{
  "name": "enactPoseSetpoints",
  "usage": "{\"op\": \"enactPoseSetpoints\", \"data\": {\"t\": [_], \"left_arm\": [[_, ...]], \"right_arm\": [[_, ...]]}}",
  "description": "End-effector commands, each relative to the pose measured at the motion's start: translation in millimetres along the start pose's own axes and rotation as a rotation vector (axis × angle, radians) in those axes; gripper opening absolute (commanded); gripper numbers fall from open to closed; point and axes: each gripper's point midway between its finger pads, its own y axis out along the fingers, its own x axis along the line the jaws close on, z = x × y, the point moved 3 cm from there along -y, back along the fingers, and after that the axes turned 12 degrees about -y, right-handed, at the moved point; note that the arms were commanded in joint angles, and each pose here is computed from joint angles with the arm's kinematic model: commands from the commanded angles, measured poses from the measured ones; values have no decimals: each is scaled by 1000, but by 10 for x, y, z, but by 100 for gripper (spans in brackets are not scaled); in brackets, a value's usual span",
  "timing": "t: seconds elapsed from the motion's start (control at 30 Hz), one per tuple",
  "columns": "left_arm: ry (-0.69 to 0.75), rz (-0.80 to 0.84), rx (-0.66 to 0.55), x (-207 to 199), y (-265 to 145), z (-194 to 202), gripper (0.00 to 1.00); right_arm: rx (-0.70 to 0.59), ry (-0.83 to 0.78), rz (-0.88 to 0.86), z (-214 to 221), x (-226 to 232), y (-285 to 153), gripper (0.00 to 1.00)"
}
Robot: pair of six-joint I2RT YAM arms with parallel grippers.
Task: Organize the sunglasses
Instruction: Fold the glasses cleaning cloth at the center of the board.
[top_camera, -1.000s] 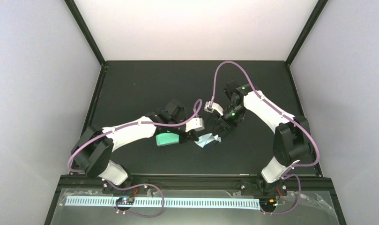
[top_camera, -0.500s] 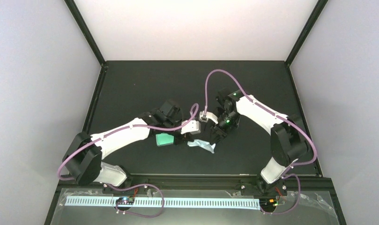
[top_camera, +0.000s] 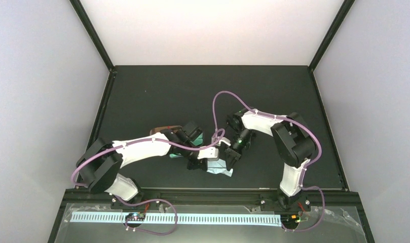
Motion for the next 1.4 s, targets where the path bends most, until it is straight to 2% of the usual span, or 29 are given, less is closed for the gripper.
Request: {"op": "enactPoseSetpoints", "data": {"t": [0.0, 0.23, 0.4, 0.67, 0.93, 1.37], "left_arm": [[-6, 26, -4, -2, 30, -94, 1], [-42, -18, 61, 123, 68, -63, 2], [-29, -21, 85, 133, 27, -80, 1], [-6, -47, 105, 123, -88, -137, 1], [-58, -69, 143, 206, -9, -9, 1], [-163, -202, 138, 589, 118, -30, 1]], "right_arm": [[19, 19, 21, 8, -121, 61, 1], [71, 65, 82, 72, -290, 76, 1], [52, 38, 99, -28, -244, -16, 1], [63, 81, 142, -102, -319, -114, 1], [75, 114, 120, -13, -310, -49, 1], [103, 168, 195, 86, -497, 10, 3]]}}
